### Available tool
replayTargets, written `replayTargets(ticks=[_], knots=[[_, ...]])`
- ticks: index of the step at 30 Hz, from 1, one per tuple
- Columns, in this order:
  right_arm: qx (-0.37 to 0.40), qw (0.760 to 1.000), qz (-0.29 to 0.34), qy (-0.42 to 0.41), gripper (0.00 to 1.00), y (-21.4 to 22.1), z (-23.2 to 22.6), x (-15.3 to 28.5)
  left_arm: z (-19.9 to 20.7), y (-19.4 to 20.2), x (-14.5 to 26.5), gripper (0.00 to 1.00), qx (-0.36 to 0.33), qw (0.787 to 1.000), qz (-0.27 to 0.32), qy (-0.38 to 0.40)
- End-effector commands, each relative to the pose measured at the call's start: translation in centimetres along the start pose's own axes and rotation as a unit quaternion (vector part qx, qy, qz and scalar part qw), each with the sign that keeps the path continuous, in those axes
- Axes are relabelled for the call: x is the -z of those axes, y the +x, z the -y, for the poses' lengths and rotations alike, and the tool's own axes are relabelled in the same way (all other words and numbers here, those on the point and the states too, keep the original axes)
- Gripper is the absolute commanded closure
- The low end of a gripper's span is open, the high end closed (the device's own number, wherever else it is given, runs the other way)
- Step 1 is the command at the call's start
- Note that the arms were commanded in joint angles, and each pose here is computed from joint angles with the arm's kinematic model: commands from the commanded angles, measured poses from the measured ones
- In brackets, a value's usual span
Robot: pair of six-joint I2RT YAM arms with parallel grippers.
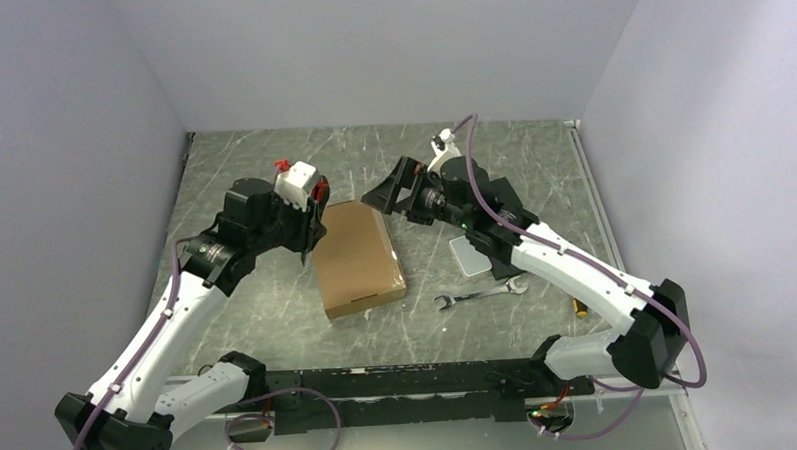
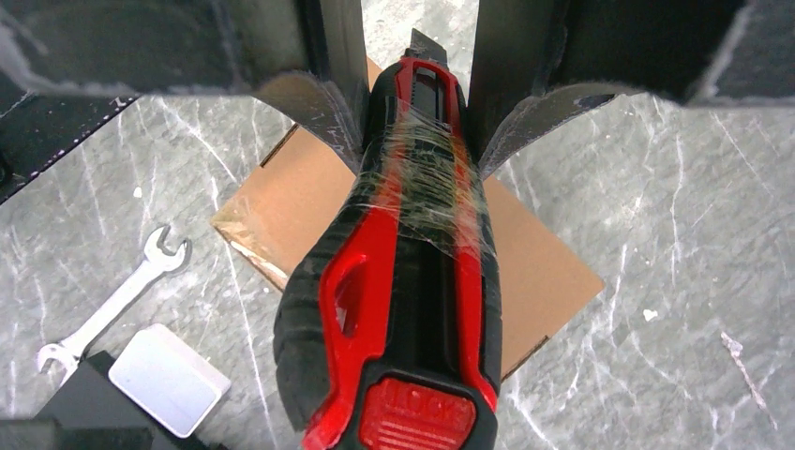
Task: Unpack the express box
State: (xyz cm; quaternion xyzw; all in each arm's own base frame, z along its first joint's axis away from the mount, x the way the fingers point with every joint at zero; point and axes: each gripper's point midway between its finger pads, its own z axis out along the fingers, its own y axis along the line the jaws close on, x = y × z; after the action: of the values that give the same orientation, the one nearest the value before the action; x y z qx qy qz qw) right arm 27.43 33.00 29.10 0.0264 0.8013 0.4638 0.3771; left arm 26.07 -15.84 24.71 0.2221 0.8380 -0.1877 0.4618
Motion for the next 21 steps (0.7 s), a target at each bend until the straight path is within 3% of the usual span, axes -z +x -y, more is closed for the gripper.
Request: replayTargets(ticks=[1, 5, 8, 14, 21], knots=[[-0.040, 0.999, -0.009, 0.009, 0.00, -1.1, -0.9, -1.4, -0.9, 0.1, -0.5, 1.00, -0.018, 1.000, 0.003, -0.019], [-0.044, 0.998, -0.040, 0.032, 0.00, -1.0, -1.1, -3.5, -0.7, 0.9, -1.6, 1.00, -0.015, 1.000, -0.019, -0.008], [-0.059, 0.997, -0.057, 0.002, 0.04, -0.5, -2.1, -5.0, -0.2, 1.5, -2.2, 1.00, -0.012, 0.999, -0.033, 0.010], [-0.068, 0.997, -0.024, -0.028, 0.19, -0.8, -3.3, -5.4, -0.4, 2.0, -2.7, 1.00, -0.010, 0.999, -0.043, 0.003], [-0.037, 0.999, -0.021, -0.030, 0.21, 0.1, -4.1, -7.0, -0.1, 3.2, -3.7, 1.00, 0.000, 0.996, -0.083, 0.017]])
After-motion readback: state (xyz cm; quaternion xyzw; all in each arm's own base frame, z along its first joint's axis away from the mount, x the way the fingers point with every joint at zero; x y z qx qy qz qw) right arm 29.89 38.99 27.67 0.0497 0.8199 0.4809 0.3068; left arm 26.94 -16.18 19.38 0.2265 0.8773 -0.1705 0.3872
